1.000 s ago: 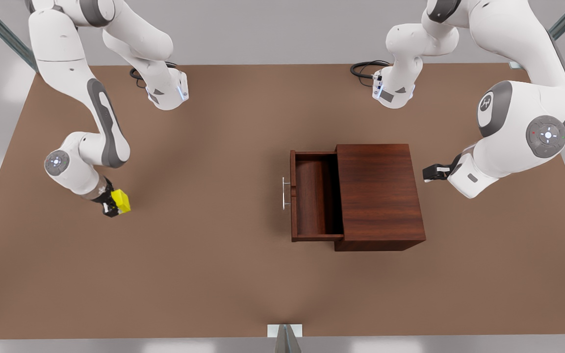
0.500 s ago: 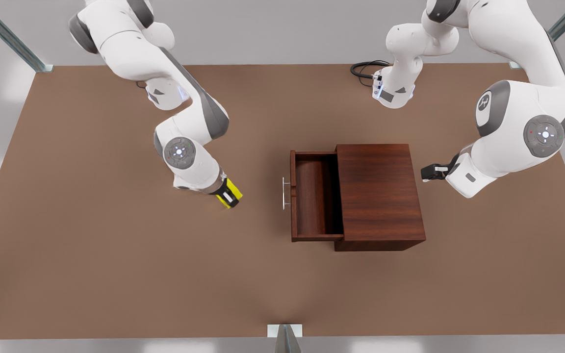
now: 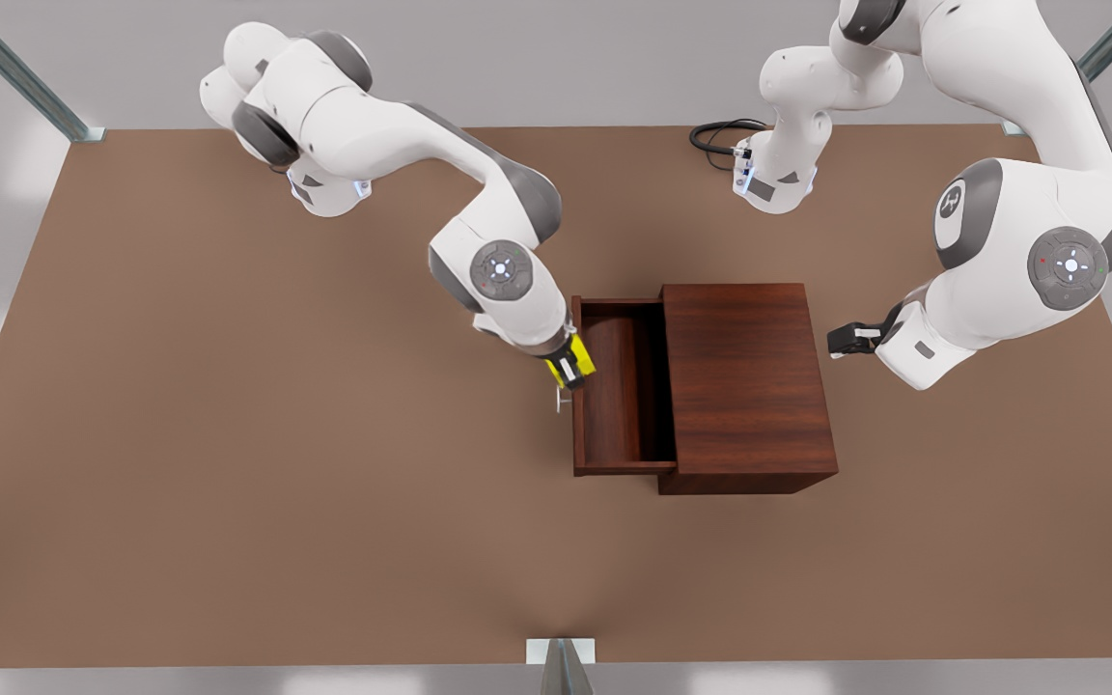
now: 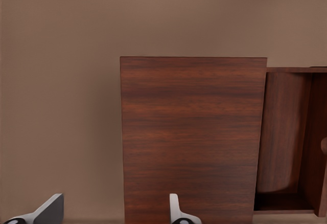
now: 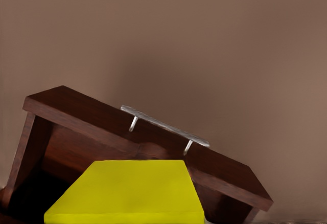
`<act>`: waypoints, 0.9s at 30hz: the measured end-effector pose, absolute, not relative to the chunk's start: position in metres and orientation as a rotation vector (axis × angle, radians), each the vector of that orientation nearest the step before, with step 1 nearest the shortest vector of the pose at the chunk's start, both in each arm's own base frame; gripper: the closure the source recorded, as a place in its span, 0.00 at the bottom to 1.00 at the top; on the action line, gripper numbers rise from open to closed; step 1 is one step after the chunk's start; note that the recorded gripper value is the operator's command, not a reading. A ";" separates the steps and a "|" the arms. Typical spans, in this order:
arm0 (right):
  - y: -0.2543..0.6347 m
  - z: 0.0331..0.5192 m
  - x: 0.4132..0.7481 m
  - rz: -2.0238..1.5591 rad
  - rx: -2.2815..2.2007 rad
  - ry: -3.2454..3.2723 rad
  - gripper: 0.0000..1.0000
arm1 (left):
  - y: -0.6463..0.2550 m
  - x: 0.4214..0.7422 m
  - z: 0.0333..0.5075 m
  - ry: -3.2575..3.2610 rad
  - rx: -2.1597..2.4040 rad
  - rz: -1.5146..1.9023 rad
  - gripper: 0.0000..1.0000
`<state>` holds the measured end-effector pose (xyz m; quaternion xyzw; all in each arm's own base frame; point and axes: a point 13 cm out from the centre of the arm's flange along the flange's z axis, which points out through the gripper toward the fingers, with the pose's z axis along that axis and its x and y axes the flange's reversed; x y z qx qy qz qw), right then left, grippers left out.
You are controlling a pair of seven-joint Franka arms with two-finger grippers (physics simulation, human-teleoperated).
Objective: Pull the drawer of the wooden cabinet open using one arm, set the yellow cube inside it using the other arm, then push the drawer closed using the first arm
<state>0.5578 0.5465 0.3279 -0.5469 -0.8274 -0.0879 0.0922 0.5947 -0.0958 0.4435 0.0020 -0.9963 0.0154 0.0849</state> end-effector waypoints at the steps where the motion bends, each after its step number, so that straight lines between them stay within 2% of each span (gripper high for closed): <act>1: 0.554 0.329 0.562 -0.298 -1.666 -2.429 0.42 | -0.096 0.595 0.443 -2.971 0.007 0.046 0.00; 7: 0.606 0.310 0.569 -0.432 -1.855 -2.318 0.41 | -0.096 0.595 0.443 -2.971 0.009 0.045 0.00; 18: 0.636 0.284 0.583 -0.556 -2.078 -2.110 0.40 | -0.098 0.594 0.443 -2.971 0.008 0.043 0.00; 19: 0.638 0.285 0.584 -0.565 -2.090 -2.092 0.31 | -0.098 0.594 0.443 -2.971 0.008 0.043 0.00; 20: 0.639 0.286 0.584 -0.571 -2.100 -2.075 0.00 | -0.100 0.594 0.443 -2.971 0.005 0.042 0.00; 25: 0.640 0.288 0.585 -0.581 -2.139 -2.010 0.00 | -0.102 0.594 0.444 -2.972 0.000 0.041 0.00; 27: 0.624 0.311 0.597 -0.592 -2.167 -1.985 0.00 | -0.103 0.594 0.444 -2.972 -0.001 0.042 0.00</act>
